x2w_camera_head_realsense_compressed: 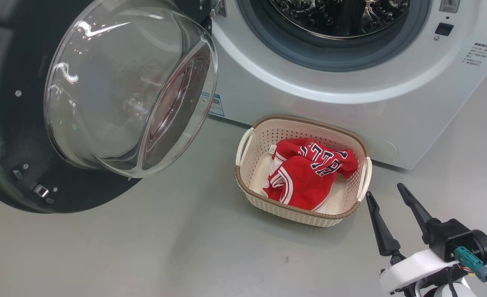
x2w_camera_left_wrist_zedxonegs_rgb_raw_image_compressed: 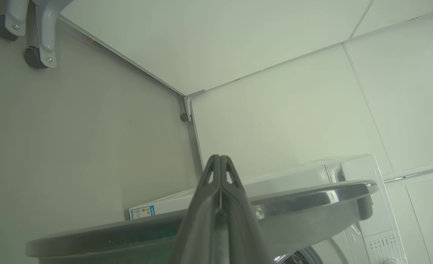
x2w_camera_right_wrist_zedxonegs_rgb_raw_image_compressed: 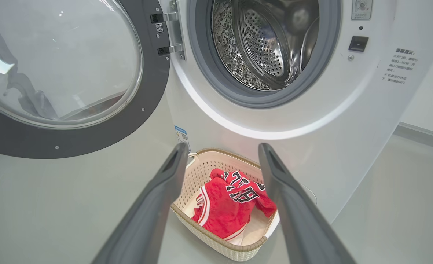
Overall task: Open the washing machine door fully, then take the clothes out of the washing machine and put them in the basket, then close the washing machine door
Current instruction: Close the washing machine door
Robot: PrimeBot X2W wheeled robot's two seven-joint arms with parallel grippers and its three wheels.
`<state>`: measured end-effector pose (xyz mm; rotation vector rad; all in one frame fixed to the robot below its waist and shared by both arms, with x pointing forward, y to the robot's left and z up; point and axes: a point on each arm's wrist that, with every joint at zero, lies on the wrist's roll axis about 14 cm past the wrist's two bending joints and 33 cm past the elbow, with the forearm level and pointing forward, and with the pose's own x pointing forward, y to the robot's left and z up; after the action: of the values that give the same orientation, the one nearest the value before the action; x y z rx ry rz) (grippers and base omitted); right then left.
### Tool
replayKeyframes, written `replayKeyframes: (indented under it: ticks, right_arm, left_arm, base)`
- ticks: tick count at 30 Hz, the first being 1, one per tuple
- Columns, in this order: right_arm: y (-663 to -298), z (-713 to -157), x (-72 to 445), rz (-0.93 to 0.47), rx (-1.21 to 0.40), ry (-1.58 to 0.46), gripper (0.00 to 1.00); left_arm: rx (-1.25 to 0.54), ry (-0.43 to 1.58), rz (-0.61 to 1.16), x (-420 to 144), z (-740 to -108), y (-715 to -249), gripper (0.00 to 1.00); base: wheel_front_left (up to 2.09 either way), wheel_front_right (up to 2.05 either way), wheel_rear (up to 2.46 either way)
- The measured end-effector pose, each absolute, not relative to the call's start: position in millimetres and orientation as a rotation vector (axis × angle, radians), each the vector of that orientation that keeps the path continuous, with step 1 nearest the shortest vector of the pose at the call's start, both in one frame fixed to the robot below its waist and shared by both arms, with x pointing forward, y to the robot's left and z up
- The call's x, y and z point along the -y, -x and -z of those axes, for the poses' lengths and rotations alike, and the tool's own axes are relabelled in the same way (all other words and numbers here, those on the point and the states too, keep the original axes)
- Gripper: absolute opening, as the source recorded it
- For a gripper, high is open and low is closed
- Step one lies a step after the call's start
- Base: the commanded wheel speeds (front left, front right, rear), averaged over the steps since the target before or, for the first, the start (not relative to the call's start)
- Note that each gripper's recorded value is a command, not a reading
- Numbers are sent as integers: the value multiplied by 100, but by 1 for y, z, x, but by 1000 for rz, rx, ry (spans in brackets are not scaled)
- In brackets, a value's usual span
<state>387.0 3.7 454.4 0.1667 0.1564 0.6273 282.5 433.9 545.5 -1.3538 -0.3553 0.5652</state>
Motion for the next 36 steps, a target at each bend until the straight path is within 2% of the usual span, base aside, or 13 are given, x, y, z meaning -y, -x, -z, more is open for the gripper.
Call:
replayKeyframes:
  ticks: [20, 36]
  right_arm:
    - [-388, -457, -5, -635, -148, -168, 100]
    - [-388, -462, -4, -629, -136, -163, 100]
  left_arm:
    - [217, 1363, -433, -405, -532, -298, 0]
    - [81, 1391, -178, -342, -533, -318, 0]
  base:
    - [0, 0, 0]
    - [0, 0, 0]
